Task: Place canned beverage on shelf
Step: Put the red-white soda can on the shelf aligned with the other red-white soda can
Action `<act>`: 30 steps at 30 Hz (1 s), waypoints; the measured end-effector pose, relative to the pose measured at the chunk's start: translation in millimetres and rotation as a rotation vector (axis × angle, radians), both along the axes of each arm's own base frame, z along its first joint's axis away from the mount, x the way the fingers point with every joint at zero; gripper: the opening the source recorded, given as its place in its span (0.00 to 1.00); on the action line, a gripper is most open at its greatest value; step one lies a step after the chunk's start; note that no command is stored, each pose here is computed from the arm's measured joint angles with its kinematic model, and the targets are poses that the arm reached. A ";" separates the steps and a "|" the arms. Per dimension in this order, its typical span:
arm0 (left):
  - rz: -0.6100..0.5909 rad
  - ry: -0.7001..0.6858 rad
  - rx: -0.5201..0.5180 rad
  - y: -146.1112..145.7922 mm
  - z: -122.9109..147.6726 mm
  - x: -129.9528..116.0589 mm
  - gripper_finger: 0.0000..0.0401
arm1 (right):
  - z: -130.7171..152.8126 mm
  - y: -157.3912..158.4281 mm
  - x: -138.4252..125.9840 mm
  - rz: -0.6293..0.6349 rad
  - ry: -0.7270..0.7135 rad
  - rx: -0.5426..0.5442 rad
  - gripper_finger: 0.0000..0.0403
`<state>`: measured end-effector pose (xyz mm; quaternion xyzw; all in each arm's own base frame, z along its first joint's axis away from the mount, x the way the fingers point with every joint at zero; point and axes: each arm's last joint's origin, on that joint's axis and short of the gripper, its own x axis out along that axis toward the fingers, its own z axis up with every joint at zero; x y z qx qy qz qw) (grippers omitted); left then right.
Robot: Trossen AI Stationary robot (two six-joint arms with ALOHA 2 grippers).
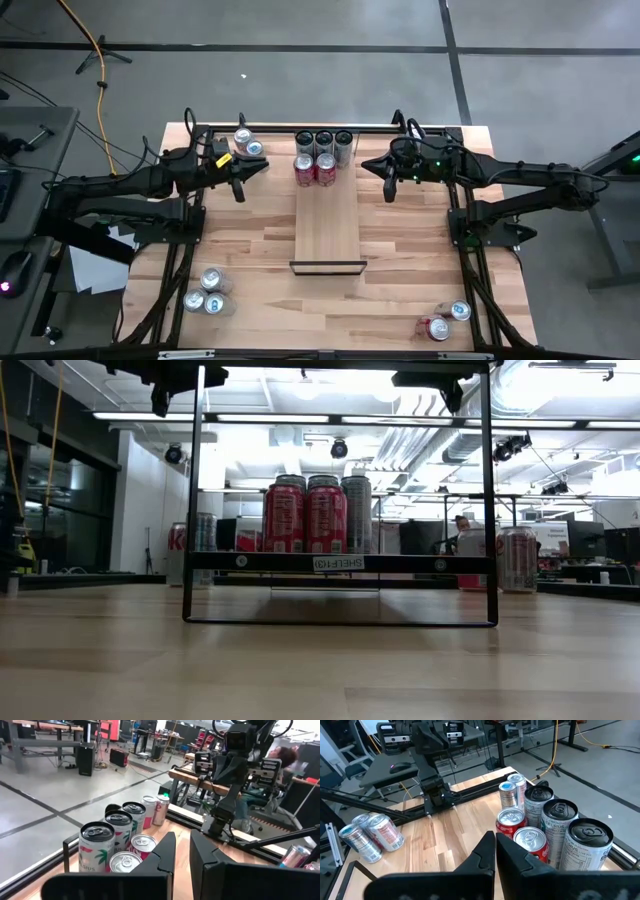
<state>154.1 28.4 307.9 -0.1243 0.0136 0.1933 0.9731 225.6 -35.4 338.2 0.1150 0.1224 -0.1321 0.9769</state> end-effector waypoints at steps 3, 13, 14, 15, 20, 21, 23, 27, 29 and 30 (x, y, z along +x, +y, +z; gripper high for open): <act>0.000 0.000 0.000 0.0 0.0 0.0 0.01 | 1.6 1.6 0.8 0.039 -0.035 0.082 0.01; -0.038 0.045 0.067 -0.9 -1.8 0.2 0.01 | 10.5 66.3 16.8 0.245 -0.139 0.543 0.42; -0.050 0.046 0.066 -1.3 -1.9 0.3 0.01 | 13.0 74.6 20.6 0.267 -0.128 0.574 0.47; -0.066 0.049 0.065 -1.7 -2.2 0.2 0.01 | 15.7 82.3 23.8 0.285 -0.114 0.602 0.51; -0.095 0.077 0.091 -2.5 -4.1 0.1 0.01 | 27.7 110.2 39.8 0.307 0.098 0.714 0.63; -0.097 0.079 0.097 -2.5 -4.0 0.1 0.01 | 30.2 114.1 42.5 0.318 0.158 0.728 0.63; -0.099 0.084 0.109 -2.5 -4.1 0.1 0.01 | 36.5 122.0 45.5 0.341 0.290 0.763 0.64; -0.101 0.091 0.126 -2.5 -4.2 0.0 0.01 | 38.4 142.0 42.9 0.334 0.607 0.820 0.64; -0.101 0.098 0.125 -2.5 -4.8 -0.1 0.01 | 37.7 155.8 38.5 0.307 0.723 0.827 0.64; -0.101 0.102 0.123 -2.5 -5.3 -0.1 0.01 | 37.9 164.1 36.0 0.295 0.761 0.836 0.64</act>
